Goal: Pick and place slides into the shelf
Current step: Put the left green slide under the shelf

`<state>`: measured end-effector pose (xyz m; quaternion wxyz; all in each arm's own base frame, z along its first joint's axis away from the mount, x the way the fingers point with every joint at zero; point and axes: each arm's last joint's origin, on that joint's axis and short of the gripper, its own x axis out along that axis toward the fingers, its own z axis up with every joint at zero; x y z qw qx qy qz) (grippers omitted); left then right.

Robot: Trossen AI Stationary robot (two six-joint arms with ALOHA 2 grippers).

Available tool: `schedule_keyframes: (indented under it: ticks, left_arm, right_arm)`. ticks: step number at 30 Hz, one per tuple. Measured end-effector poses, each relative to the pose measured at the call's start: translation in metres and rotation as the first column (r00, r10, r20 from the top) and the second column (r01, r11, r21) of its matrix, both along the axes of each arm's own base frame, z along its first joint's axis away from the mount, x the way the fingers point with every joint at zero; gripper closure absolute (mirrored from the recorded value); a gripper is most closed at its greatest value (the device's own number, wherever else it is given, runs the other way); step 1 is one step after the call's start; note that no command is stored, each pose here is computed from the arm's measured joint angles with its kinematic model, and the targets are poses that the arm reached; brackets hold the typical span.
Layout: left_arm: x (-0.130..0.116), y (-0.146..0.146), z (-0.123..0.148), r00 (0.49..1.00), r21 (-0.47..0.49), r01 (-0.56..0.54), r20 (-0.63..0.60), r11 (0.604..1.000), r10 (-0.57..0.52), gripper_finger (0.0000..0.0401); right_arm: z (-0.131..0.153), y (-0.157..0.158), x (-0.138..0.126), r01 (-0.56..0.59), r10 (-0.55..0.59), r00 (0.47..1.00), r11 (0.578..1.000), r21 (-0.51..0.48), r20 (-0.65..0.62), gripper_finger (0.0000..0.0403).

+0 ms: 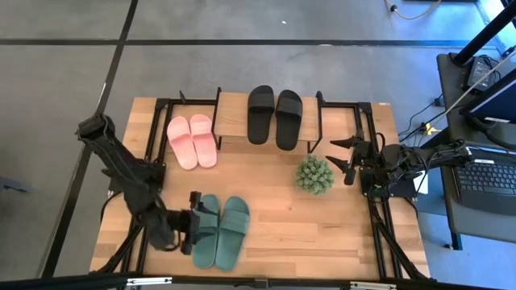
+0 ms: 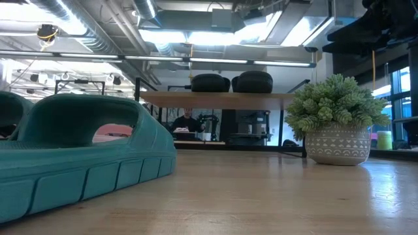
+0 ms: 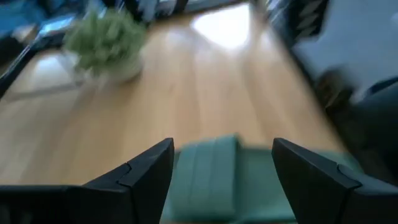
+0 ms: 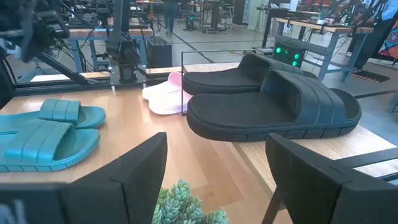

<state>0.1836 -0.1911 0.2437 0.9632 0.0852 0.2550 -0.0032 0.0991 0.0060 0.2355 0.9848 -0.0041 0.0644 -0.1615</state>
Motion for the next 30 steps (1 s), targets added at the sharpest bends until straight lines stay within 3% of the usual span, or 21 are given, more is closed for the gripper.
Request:
schedule_keyframes:
  ticks: [7,17,22,30]
  left_arm:
    - [0.019,-0.019,-0.03,0.948,0.074,-0.18,-0.255,0.981,0.193,0.0137]
    - [0.026,-0.042,-0.059,0.89,0.008,-0.239,-0.399,0.971,0.222,0.0138]
    - [0.02,-0.035,-0.072,0.818,0.08,-0.346,-0.463,0.935,0.343,0.0138]
    - [0.015,-0.021,-0.075,0.75,0.212,-0.367,-0.509,0.906,0.423,0.0138]
  right_arm:
    - [-0.006,0.0,0.001,0.0,0.0,1.0,1.0,-0.006,-0.025,0.013]
    - [-0.011,0.0,0.001,0.0,0.0,0.999,1.0,-0.009,-0.044,0.013]
    - [-0.011,0.0,0.001,0.0,0.0,0.999,1.0,-0.011,-0.049,0.013]
    - [-0.011,0.0,0.001,0.0,0.0,0.999,1.0,-0.012,-0.051,0.013]
